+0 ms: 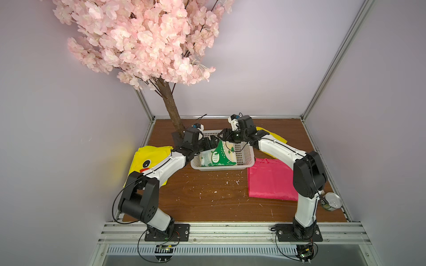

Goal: Put the folded raincoat in the basket
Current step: Place the raincoat in the basket.

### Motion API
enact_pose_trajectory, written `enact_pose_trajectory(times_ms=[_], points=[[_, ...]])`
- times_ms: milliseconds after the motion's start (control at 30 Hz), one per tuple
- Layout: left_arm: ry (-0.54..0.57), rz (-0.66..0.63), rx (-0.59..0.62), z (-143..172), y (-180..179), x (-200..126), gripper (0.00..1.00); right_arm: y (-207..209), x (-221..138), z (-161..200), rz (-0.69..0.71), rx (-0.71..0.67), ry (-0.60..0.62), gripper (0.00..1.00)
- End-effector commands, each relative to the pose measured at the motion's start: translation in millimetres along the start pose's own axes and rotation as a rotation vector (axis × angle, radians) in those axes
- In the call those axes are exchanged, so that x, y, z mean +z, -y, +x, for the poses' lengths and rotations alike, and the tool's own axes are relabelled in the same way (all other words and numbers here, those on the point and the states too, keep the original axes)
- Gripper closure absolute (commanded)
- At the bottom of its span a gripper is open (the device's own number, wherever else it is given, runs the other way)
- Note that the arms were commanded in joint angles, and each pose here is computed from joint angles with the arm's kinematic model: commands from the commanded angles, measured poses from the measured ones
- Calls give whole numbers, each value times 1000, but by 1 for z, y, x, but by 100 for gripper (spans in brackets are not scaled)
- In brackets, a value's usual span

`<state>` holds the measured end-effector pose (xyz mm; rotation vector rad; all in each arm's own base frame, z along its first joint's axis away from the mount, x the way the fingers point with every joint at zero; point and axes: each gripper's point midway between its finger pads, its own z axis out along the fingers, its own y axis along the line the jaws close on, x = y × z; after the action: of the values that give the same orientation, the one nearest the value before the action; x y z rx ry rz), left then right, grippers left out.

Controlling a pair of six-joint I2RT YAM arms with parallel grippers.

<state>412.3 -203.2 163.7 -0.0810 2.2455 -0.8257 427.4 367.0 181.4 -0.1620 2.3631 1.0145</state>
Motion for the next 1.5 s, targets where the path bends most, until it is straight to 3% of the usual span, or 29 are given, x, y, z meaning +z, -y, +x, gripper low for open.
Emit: enact_pose_trajectory(times_ms=[0, 333, 600, 867, 1100, 1267, 1467], points=[[-26, 57, -36, 16, 1, 14, 1, 23, 17, 36, 47, 50, -107, 35], [-44, 30, -106, 34, -22, 27, 0, 57, 33, 64, 96, 130, -143, 35], [-10, 36, -106, 22, -17, 24, 0, 46, 25, 49, 56, 145, -110, 36], [122, 109, -64, -35, 25, -4, 1, -11, -18, -3, -52, 89, -2, 36], [176, 150, 2, -68, 56, -28, 0, -32, -55, -28, -84, 75, 77, 36], [149, 198, 58, -61, 84, -43, 0, -36, -97, -40, -85, 65, 156, 36], [62, 246, 149, -20, 129, -52, 0, -15, -160, -35, -64, 91, 241, 36]])
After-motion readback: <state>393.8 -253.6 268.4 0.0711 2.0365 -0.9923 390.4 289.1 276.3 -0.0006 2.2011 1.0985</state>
